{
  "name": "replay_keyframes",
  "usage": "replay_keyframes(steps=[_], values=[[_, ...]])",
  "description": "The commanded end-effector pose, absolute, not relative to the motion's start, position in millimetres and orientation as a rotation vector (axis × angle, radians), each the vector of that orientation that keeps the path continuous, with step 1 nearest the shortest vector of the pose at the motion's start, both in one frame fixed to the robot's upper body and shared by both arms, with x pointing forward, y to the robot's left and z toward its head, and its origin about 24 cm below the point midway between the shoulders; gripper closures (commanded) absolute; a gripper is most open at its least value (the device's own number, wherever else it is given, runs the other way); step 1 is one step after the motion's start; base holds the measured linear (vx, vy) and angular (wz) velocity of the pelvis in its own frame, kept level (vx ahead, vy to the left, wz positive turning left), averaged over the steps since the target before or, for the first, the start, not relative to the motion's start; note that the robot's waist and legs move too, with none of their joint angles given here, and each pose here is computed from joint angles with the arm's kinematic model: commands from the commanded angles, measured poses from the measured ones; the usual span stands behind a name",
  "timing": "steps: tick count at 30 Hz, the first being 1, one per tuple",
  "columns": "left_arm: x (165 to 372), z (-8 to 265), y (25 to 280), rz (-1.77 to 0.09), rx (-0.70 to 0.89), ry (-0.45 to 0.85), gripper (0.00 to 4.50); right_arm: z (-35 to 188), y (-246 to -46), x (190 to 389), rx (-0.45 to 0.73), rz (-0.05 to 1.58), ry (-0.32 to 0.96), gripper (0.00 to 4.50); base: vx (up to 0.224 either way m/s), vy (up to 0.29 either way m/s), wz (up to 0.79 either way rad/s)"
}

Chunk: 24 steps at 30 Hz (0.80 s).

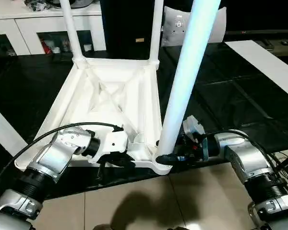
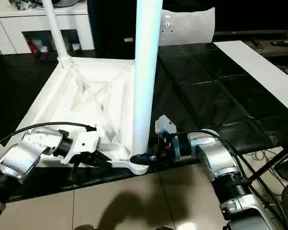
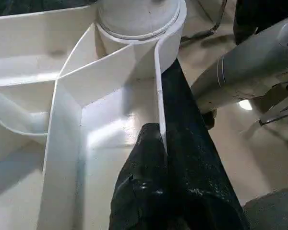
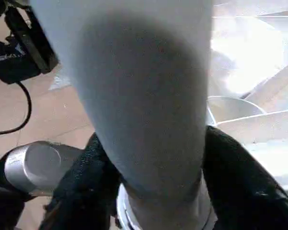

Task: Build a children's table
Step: Rotate leg to tighten

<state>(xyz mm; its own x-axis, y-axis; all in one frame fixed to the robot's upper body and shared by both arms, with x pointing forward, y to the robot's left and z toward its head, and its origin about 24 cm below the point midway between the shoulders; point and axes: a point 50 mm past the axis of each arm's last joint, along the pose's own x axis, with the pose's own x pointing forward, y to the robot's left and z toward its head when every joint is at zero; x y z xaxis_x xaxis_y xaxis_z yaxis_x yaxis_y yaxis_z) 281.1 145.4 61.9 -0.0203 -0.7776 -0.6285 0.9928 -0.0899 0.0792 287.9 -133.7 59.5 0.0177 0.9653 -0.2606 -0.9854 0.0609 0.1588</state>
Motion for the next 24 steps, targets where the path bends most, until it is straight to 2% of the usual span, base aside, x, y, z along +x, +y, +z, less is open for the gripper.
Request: replay_keyframes(steps=[1, 4, 11, 12, 14, 15, 17, 24], values=[[271.7, 58.4, 131.2, -1.660, 0.637, 0.435, 4.50, 62.5, -135.6, 290.8, -0.063, 1.502, 0.340, 2.22, 0.000, 0.000, 0.00], [271.6, 58.2, 131.3, -1.659, 0.635, 0.435, 4.50, 61.5, -135.0, 289.3, -0.059, 1.510, 0.342, 2.42, 0.000, 0.000, 0.00], [270.8, 58.2, 131.1, -1.638, 0.590, 0.447, 4.50, 60.3, -130.9, 285.5, -0.016, 1.499, 0.318, 2.46, 0.000, 0.000, 0.00], [270.9, 57.6, 129.6, -1.605, 0.566, 0.462, 4.50, 57.1, -125.0, 288.5, -0.012, 1.418, 0.311, 2.46, 0.000, 0.000, 0.00], [271.1, 57.2, 128.9, -1.590, 0.560, 0.467, 4.50, 55.2, -122.4, 290.5, -0.015, 1.374, 0.311, 2.46, 0.000, 0.000, 0.00], [272.5, 57.0, 123.6, -1.529, 0.528, 0.471, 4.50, 50.5, -114.4, 298.9, -0.018, 1.231, 0.302, 2.47, 0.000, 0.000, 0.00], [275.5, 58.8, 113.9, -1.445, 0.489, 0.453, 4.50, 46.7, -105.6, 309.2, 0.004, 1.071, 0.311, 2.48, 0.000, 0.000, 0.00], [281.4, 64.1, 90.1, -1.302, 0.424, 0.403, 4.50, 46.4, -83.8, 326.5, 0.056, 0.836, 0.327, 2.50, 0.000, 0.000, 0.00]])
